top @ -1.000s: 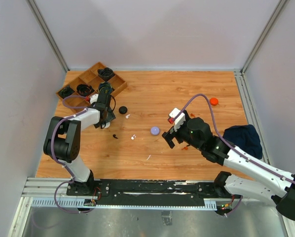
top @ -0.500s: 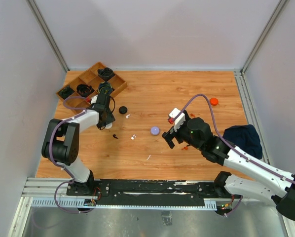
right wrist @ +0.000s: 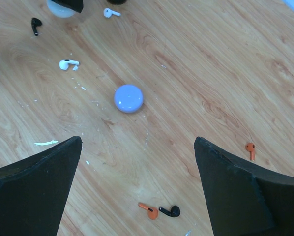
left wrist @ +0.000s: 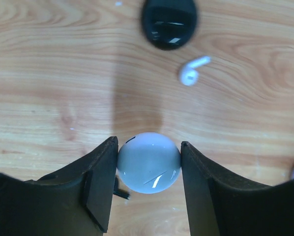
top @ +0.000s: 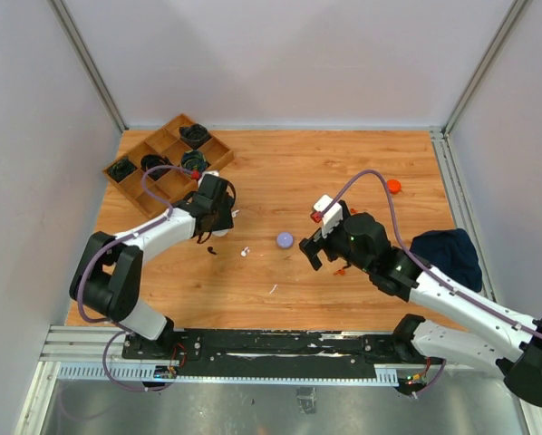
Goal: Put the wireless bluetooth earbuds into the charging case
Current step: Pick up the charging case at the center of the board.
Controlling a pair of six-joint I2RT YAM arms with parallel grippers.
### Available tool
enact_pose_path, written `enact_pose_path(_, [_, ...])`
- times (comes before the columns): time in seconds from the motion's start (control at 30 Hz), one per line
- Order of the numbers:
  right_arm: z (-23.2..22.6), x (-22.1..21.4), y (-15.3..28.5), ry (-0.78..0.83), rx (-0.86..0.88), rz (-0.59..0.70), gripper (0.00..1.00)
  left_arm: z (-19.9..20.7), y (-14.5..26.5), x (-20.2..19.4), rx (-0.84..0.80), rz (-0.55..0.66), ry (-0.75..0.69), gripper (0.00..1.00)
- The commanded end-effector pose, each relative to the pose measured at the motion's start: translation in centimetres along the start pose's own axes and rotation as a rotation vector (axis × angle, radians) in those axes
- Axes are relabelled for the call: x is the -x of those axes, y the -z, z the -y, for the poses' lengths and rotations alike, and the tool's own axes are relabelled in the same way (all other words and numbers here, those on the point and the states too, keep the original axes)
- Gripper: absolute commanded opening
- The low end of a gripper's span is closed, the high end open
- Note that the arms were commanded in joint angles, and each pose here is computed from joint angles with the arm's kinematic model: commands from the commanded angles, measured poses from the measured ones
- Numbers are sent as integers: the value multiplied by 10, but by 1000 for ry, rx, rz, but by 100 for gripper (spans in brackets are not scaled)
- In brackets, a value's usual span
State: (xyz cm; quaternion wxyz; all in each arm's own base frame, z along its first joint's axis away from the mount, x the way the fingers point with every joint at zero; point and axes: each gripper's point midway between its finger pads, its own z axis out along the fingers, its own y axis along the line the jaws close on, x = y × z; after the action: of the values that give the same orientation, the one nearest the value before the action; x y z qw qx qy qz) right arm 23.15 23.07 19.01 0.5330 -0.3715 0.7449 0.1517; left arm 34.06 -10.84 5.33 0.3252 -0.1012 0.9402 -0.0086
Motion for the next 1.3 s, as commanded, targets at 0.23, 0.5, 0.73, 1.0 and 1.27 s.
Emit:
enact_pose_path(0.23, [30,-22,-4,-375,51,-39,100,90,52,30,-249,311,-406,48])
enact_pose_path(0.5, [41,-31,-9,-569,127,-51,98,142,89,24,-480,469,-640,46])
enact_pose_path(0.73, [36,-21,-22,-605,212,-60,97,169,118,7,-675,539,-844,47])
enact_pose_path(1.0, [34,0,-22,-623,314,-28,93,184,138,-11,-794,581,-1021,45])
enact_pose_path(1.27, [20,23,-23,-649,470,-9,85,200,162,-22,-884,681,-1129,45])
